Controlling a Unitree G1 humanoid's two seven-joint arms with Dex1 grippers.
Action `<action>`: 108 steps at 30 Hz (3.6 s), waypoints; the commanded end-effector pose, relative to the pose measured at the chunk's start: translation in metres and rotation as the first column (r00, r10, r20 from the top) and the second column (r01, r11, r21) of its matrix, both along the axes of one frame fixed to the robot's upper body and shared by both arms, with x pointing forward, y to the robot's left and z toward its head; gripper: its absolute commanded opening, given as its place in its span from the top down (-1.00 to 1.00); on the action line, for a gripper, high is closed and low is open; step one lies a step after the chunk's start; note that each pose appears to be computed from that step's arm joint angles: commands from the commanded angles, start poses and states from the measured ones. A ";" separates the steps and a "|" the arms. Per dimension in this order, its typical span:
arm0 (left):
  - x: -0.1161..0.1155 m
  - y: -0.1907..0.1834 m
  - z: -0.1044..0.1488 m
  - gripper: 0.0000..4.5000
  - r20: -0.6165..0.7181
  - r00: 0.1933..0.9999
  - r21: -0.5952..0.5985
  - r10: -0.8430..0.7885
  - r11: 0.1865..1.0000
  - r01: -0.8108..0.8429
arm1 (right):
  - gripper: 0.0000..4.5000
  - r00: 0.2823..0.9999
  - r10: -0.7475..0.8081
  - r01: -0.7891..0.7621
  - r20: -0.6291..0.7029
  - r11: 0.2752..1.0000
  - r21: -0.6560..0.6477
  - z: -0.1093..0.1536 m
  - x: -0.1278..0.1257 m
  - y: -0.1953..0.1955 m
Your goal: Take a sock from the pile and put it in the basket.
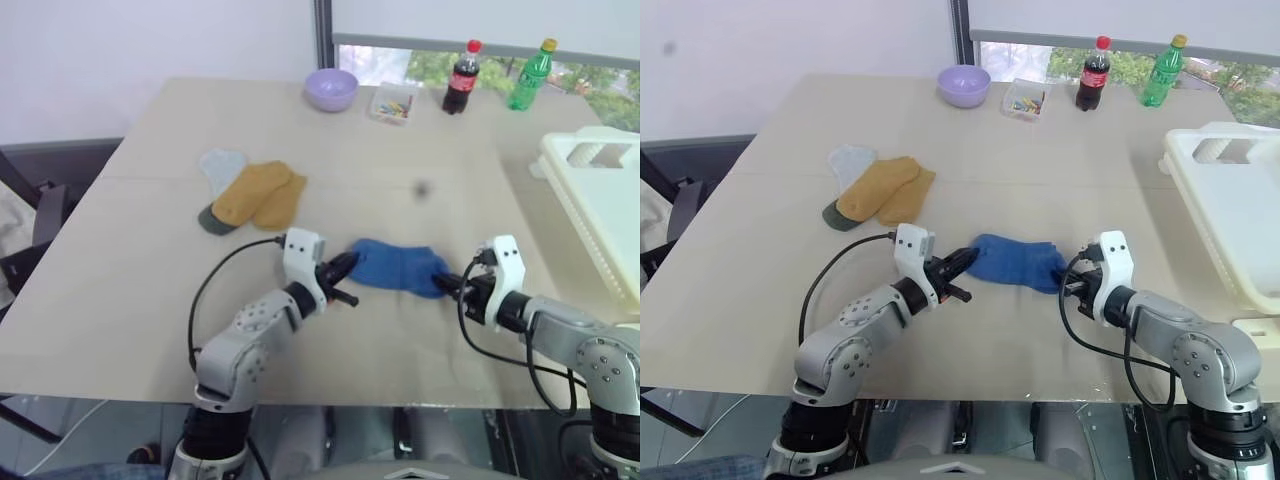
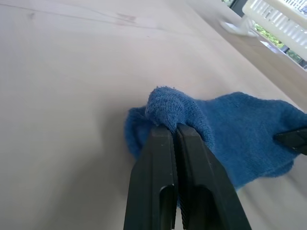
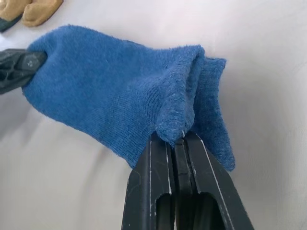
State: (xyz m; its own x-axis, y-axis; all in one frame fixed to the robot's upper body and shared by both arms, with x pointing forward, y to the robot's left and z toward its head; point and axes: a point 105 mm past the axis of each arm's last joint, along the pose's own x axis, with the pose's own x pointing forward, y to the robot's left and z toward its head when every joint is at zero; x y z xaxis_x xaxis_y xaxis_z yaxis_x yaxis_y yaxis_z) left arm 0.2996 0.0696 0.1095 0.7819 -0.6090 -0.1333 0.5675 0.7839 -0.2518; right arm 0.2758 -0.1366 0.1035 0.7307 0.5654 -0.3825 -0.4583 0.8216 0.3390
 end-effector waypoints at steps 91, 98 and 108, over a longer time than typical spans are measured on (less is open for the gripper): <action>0.017 -0.058 0.000 -0.96 -0.452 0.651 -0.641 -0.609 0.730 0.238 | -0.32 0.805 0.554 -0.418 0.214 0.784 -0.458 -0.047 0.044 0.016; 0.022 -0.055 0.012 -0.96 -0.427 0.656 -0.687 -0.622 0.696 0.212 | -0.32 0.804 0.552 -0.412 0.221 0.786 -0.462 -0.044 0.047 0.017; 0.019 -0.054 0.035 -0.96 -0.353 0.643 -0.754 -0.680 0.613 0.234 | -0.32 0.805 0.550 -0.405 0.222 0.784 -0.470 -0.045 0.048 0.017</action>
State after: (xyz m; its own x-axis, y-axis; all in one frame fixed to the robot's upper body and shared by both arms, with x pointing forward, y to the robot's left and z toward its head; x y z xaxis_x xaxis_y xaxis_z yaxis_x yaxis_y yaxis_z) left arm 0.3220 0.0200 0.1261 0.2996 -0.9531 0.0432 0.3189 0.0574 -0.9460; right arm 0.3246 -0.1112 0.0796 0.5161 0.7809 -0.3520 -0.8565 0.4685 -0.2165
